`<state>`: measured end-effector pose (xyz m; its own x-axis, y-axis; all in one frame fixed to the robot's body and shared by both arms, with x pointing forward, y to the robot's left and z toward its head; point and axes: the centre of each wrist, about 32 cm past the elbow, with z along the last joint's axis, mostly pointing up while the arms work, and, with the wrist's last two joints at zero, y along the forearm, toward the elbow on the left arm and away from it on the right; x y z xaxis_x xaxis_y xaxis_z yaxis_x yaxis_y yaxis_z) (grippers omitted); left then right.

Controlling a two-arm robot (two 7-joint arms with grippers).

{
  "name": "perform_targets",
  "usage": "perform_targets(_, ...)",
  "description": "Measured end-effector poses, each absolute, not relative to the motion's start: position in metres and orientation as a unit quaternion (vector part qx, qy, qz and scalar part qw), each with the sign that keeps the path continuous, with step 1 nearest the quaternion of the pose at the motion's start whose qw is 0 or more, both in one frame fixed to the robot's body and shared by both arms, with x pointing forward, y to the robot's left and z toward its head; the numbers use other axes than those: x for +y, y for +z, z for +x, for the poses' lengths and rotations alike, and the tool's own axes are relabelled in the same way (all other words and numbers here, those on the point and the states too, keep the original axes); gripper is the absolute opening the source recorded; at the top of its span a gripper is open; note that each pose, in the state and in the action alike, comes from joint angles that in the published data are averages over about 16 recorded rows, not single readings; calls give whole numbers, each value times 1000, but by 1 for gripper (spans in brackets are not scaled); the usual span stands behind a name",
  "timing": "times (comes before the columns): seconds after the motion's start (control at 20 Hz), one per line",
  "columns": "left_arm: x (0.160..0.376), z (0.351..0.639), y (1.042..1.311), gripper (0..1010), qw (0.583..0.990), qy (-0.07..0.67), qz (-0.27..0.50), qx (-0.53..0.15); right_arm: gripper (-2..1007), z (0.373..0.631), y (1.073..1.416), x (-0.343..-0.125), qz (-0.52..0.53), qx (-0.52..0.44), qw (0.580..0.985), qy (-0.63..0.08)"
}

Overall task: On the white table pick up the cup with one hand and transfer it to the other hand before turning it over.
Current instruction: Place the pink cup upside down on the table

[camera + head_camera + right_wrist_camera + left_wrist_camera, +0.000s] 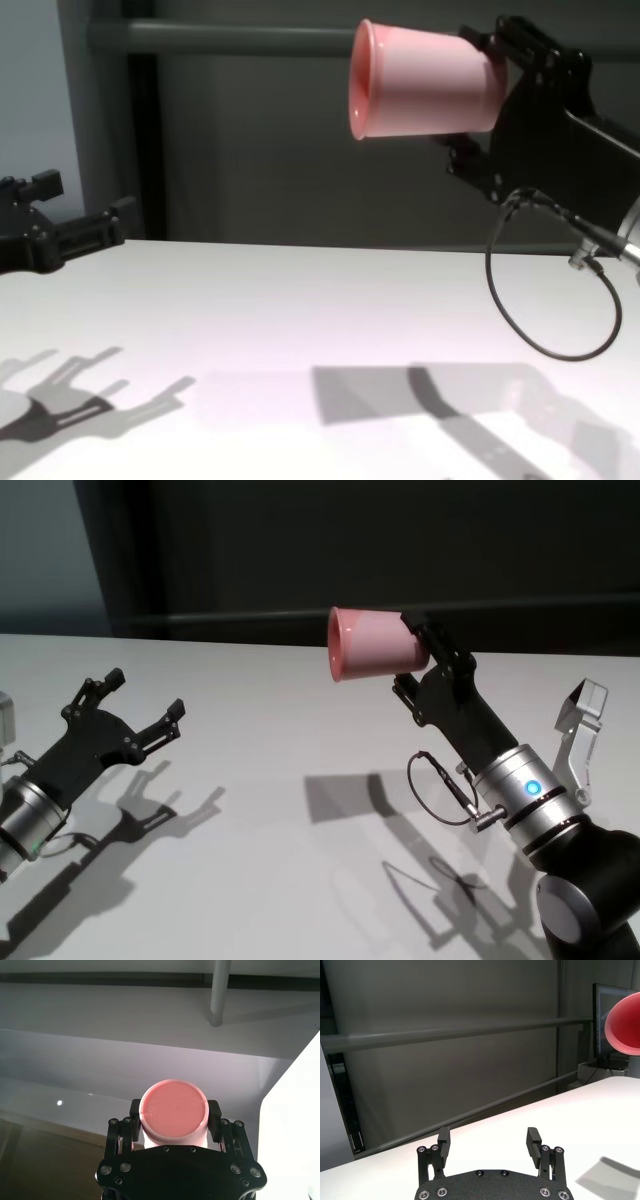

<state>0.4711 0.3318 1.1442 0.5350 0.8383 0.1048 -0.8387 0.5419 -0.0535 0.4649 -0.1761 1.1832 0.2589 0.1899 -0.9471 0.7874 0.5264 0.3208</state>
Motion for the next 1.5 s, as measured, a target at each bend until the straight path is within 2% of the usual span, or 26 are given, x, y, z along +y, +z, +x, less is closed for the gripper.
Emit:
perform_targets(0.65, 332, 471, 1144, 1001, 876, 479, 2, -59, 763, 457, 1186, -199, 423, 521, 681, -296)
perform_targets(1.15, 332, 471, 1144, 1001, 876, 479, 2, -59, 763, 455, 1203, -222, 397, 453, 716, -353)
perform_targets(1.5, 332, 471, 1144, 1001, 876, 479, 2, -59, 763, 455, 1215, -225, 357, 409, 743, -390)
